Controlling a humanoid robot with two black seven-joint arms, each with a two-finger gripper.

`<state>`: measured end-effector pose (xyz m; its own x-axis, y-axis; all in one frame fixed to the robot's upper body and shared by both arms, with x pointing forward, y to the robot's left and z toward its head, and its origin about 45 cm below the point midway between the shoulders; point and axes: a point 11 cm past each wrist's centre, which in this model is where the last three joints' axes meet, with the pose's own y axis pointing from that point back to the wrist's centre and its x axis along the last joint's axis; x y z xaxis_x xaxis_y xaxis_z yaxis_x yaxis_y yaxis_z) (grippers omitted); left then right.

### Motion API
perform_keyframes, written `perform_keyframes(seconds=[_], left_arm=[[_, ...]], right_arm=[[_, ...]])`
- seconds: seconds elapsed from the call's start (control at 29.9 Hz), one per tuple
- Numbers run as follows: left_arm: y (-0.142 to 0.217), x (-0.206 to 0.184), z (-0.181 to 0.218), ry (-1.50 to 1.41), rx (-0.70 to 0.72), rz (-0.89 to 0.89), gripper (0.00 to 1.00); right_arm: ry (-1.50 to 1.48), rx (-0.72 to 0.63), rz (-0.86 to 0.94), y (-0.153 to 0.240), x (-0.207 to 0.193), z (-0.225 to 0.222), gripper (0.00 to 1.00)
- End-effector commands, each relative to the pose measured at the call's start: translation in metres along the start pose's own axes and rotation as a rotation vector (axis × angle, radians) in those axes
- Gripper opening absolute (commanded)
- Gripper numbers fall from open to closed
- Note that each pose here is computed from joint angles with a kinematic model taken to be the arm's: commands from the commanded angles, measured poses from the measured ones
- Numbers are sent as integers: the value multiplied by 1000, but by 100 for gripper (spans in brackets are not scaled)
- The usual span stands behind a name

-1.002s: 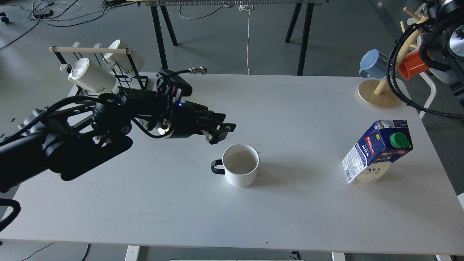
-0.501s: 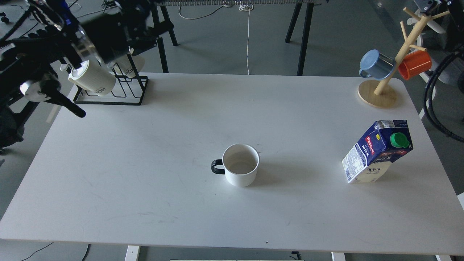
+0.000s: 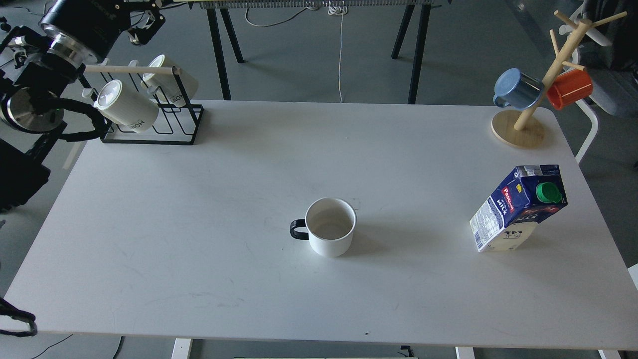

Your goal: Place cup and milk with both arms

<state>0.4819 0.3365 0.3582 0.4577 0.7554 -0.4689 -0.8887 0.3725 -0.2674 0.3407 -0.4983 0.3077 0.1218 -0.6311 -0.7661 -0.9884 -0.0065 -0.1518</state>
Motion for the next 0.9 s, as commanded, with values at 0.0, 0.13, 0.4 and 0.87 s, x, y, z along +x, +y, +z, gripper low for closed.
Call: perform_keyframes(seconds=[0.0, 0.13, 0.4, 0.87], left_arm=[[2, 3, 1, -6, 2, 8, 99], [9, 23, 7, -21, -6, 72, 99], [17, 42, 8, -34, 25, 133, 99], [32, 56, 22, -84, 71, 171, 99]], right_arm=[[-3, -44, 103, 32, 32, 14, 99], [0, -95, 234, 76, 70, 29, 99], [-38, -169, 450, 166, 118, 65, 99], [-255, -321, 368, 200, 73, 166, 99]])
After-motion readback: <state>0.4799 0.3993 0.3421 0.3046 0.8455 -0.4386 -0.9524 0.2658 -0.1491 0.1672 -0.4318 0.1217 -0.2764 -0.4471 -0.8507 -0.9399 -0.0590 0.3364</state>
